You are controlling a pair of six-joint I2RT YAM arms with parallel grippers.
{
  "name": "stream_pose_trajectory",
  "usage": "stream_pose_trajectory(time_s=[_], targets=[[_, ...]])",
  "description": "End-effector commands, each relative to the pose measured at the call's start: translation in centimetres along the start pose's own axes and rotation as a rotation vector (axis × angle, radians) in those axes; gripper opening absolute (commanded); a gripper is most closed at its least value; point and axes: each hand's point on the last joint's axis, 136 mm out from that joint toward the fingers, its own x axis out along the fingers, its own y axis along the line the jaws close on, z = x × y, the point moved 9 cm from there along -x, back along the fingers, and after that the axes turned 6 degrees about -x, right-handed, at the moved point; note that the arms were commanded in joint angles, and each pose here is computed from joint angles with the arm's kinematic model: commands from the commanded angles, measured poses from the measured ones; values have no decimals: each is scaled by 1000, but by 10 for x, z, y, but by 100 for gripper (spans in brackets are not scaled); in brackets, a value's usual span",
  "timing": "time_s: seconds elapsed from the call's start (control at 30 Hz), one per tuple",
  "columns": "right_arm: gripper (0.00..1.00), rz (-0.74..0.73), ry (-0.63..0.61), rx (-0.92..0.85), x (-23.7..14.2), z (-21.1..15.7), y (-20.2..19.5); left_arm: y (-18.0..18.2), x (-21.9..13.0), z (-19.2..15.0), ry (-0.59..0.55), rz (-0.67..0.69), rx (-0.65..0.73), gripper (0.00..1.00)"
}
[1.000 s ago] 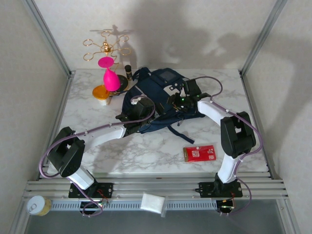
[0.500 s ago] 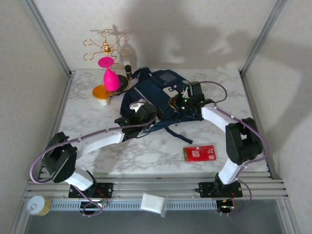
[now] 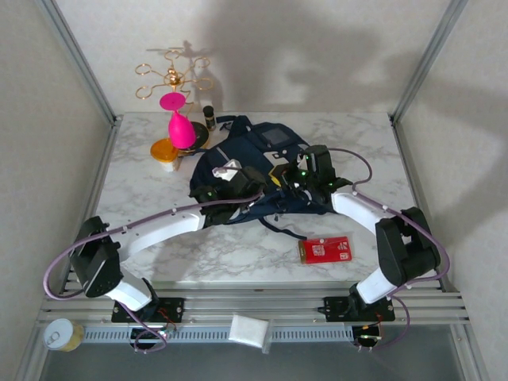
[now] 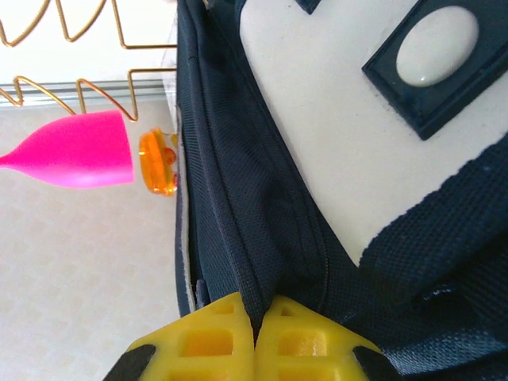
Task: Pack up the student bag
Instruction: Unzip the student bag at the center of the table.
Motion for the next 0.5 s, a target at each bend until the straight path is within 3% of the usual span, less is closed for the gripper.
stream_pose_trajectory(time_s=[0.0,0.23,0.47], targets=[[0,202,8,-57,-13,-7,43,7,3,-5,-33,100,-21,45],[0,226,1,-25,-14,-13,42,7,14,-16,-101,165,-91,39],[0,243,22,-16,-9,-20,43,5,17,-12,-180,170,-184,38]])
